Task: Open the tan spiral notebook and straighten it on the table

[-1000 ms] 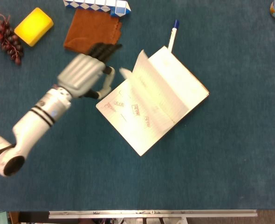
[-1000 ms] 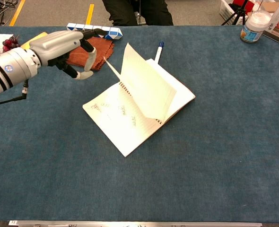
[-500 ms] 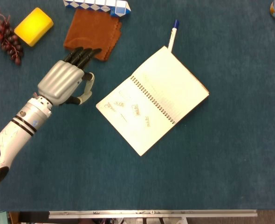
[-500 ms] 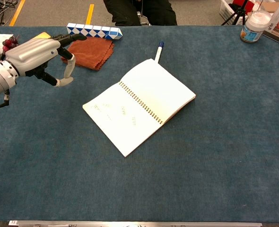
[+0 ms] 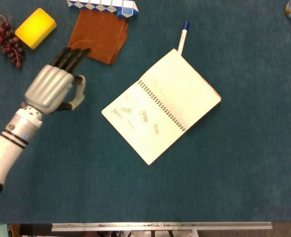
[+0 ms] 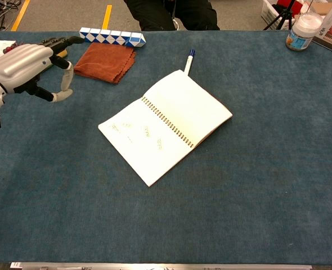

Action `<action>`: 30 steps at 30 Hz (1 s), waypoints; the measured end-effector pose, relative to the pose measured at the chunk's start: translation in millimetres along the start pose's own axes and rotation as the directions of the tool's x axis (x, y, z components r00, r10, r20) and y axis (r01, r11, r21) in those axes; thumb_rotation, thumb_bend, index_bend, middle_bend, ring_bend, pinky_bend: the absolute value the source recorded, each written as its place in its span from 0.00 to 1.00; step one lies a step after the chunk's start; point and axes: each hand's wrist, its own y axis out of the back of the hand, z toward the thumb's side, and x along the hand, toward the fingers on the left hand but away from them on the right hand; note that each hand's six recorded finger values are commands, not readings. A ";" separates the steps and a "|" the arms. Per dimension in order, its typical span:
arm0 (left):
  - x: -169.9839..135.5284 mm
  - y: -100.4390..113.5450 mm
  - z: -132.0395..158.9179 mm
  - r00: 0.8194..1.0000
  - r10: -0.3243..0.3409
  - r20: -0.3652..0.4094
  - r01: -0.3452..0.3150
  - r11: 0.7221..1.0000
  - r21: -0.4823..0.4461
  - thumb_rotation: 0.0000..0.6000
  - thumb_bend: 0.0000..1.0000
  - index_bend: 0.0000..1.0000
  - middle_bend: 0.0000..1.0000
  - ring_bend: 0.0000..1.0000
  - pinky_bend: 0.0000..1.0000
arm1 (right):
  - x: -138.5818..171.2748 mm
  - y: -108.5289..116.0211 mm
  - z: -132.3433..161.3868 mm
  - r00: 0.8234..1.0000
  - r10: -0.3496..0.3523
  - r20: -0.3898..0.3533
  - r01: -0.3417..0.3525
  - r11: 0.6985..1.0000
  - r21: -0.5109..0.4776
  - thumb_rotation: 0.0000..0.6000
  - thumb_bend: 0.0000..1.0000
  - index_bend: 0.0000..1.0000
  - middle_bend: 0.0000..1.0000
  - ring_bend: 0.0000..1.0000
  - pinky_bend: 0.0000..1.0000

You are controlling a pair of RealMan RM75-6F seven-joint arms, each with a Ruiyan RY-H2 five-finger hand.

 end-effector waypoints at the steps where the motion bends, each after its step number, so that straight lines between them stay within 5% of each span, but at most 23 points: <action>1: -4.0 0.3 -3.1 1.000 0.005 -0.016 -0.006 1.000 -0.003 1.00 0.33 0.13 0.02 0.00 0.02 | -0.1 0.1 -0.5 1.000 0.001 0.001 -0.001 1.000 0.000 1.00 0.32 0.38 0.33 0.33 0.41; 8: -48.3 0.5 -29.0 0.980 0.040 -0.193 -0.050 0.998 -0.047 1.00 0.33 0.13 0.02 0.00 0.02 | -0.7 -1.7 -1.8 1.000 0.003 -0.005 -0.003 1.000 0.020 1.00 0.33 0.38 0.33 0.33 0.41; 18: -133.4 9.7 -61.9 0.890 0.137 -0.435 -0.171 0.984 -0.040 1.00 0.33 0.13 0.03 0.00 0.02 | -1.6 -2.1 2.4 1.000 0.008 -0.001 -0.008 1.000 0.019 1.00 0.34 0.38 0.33 0.32 0.41; 22: -154.5 11.9 -64.9 0.868 0.162 -0.469 -0.199 0.980 -0.029 1.00 0.33 0.13 0.03 0.00 0.02 | -3.0 -1.5 4.6 1.000 0.006 -0.002 -0.006 1.000 0.015 1.00 0.34 0.38 0.33 0.32 0.41; 30: -161.8 15.2 -64.4 0.864 0.183 -0.468 -0.219 0.976 -0.022 1.00 0.33 0.14 0.04 0.00 0.02 | -1.8 -2.2 8.1 1.000 0.007 -0.010 -0.007 1.000 0.007 1.00 0.34 0.38 0.33 0.32 0.41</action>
